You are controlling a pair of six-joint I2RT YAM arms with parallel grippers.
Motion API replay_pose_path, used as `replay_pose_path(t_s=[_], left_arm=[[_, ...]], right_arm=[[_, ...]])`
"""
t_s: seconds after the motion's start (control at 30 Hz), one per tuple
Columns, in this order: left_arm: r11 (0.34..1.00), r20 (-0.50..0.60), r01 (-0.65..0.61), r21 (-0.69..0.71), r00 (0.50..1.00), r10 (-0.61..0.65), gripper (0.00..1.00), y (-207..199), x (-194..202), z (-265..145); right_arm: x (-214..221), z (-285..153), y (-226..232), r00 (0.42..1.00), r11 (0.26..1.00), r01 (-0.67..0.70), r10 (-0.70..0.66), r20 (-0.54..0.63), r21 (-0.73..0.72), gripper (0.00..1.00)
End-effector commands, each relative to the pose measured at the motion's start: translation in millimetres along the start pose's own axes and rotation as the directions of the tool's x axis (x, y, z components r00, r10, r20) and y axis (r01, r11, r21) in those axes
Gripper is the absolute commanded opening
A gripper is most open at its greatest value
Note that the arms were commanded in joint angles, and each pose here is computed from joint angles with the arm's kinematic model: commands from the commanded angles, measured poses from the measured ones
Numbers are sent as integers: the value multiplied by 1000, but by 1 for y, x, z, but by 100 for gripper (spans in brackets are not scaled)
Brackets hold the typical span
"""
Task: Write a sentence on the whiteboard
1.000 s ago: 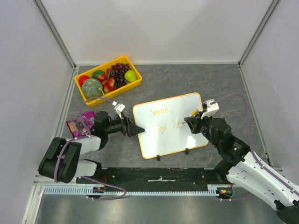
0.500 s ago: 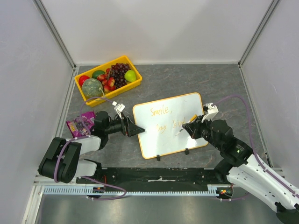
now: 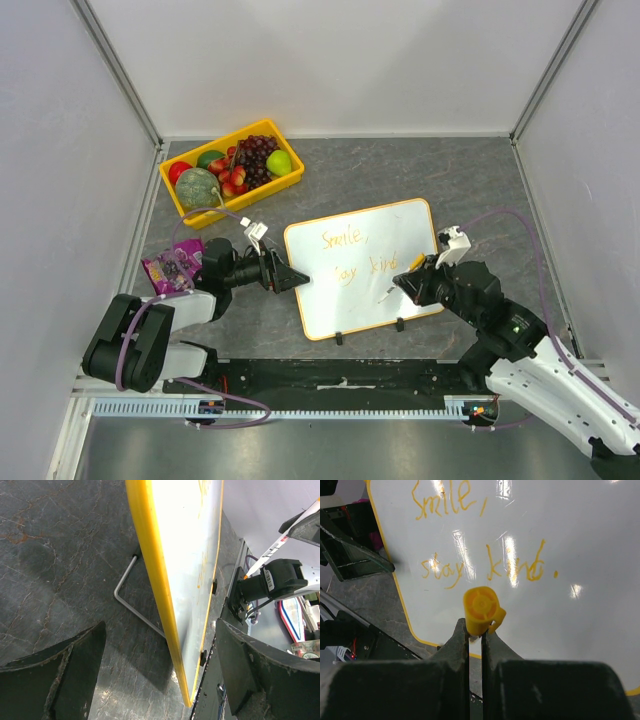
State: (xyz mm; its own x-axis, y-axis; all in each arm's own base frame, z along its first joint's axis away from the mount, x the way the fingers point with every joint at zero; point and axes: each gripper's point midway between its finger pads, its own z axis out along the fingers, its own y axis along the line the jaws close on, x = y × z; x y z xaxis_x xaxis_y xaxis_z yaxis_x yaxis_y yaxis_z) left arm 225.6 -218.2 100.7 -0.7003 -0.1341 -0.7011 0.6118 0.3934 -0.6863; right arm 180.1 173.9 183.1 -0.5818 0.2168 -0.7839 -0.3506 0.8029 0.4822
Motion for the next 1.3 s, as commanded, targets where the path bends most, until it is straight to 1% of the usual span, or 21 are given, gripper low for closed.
replay_pose_path(t_s=[0.0, 0.43, 0.53, 0.73, 0.8, 0.97, 1.17, 1.27], left_arm=[[998, 17, -68, 5, 998, 68, 93, -1, -6, 1], [998, 12, -62, 8, 998, 62, 93, -1, -5, 1], [998, 12, -62, 7, 998, 62, 93, -1, -5, 1], [998, 13, -62, 7, 998, 62, 93, -1, -6, 1], [998, 14, -63, 7, 998, 63, 93, -1, -6, 1], [998, 12, -65, 10, 998, 64, 93, -2, -5, 1], [998, 12, -63, 8, 998, 63, 93, -1, -5, 1], [998, 12, -62, 8, 998, 62, 93, -1, -5, 1]], right_arm=[[11, -4, -2, 998, 999, -40, 40, -39, 4, 0], [46, -3, -12, 985, 994, -105, 107, -138, 24, 0], [56, -3, -7, 977, 994, -112, 109, -186, -3, 0], [61, -2, -3, 971, 995, -100, 92, -222, -25, 0], [55, -3, 0, 974, 996, -87, 78, -214, -35, 0], [24, -4, 6, 989, 999, -34, 29, -145, -31, 0], [-31, -9, 9, 997, 997, 75, -75, -19, 35, 0], [-54, -12, 11, 992, 991, 121, -122, 23, 64, 0]])
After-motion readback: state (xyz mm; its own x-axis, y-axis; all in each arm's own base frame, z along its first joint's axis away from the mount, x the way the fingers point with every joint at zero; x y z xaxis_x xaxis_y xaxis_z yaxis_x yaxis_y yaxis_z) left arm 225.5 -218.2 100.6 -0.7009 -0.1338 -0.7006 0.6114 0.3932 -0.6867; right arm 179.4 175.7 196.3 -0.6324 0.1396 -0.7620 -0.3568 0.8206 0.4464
